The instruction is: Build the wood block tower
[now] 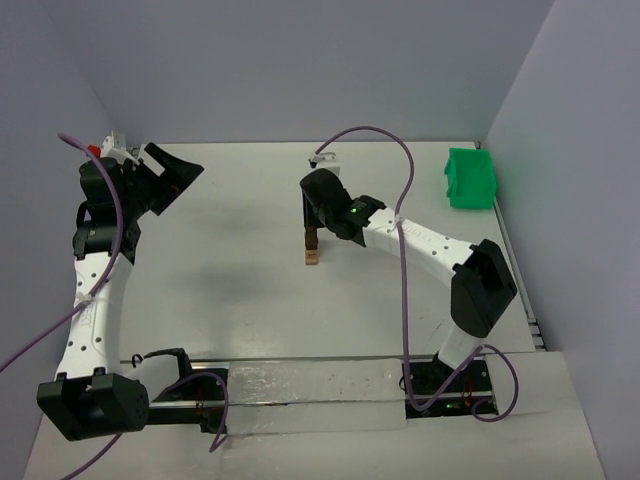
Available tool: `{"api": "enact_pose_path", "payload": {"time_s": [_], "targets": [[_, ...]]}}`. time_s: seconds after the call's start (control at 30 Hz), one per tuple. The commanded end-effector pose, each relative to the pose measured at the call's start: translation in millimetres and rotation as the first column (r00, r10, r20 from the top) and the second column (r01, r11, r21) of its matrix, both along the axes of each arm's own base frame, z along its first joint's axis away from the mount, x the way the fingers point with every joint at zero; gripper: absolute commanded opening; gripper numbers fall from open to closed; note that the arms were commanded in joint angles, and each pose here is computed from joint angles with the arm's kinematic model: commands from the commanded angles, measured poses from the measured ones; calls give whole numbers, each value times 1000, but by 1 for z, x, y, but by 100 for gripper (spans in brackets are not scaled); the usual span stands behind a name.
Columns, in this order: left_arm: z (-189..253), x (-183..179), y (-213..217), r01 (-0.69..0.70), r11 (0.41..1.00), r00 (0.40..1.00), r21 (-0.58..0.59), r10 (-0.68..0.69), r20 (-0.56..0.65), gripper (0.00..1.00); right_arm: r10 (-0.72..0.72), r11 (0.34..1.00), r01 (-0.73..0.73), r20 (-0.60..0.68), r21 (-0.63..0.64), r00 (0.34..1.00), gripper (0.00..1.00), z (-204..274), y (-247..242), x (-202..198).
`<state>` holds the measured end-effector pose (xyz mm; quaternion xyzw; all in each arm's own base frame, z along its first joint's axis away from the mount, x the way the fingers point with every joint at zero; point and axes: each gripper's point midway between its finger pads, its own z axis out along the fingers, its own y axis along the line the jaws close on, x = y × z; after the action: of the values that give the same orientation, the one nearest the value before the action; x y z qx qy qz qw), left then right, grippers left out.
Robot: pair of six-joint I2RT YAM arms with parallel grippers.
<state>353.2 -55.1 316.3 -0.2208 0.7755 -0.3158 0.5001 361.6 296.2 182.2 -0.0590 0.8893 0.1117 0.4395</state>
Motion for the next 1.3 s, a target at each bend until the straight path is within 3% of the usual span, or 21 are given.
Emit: {"api": "enact_pose_path", "payload": {"time_s": [0.0, 0.53, 1.27], "targets": [[7, 3, 4, -9, 1000, 999, 24, 8, 39, 99, -20, 996, 17, 45, 83, 999, 0, 24, 13, 14], [4, 6, 6, -16, 1000, 999, -5, 16, 33, 99, -5, 999, 7, -44, 33, 999, 0, -16, 17, 10], [1, 6, 9, -17, 1000, 999, -12, 17, 31, 99, -9, 1000, 9, -68, 0, 998, 0, -29, 9, 4]]}}
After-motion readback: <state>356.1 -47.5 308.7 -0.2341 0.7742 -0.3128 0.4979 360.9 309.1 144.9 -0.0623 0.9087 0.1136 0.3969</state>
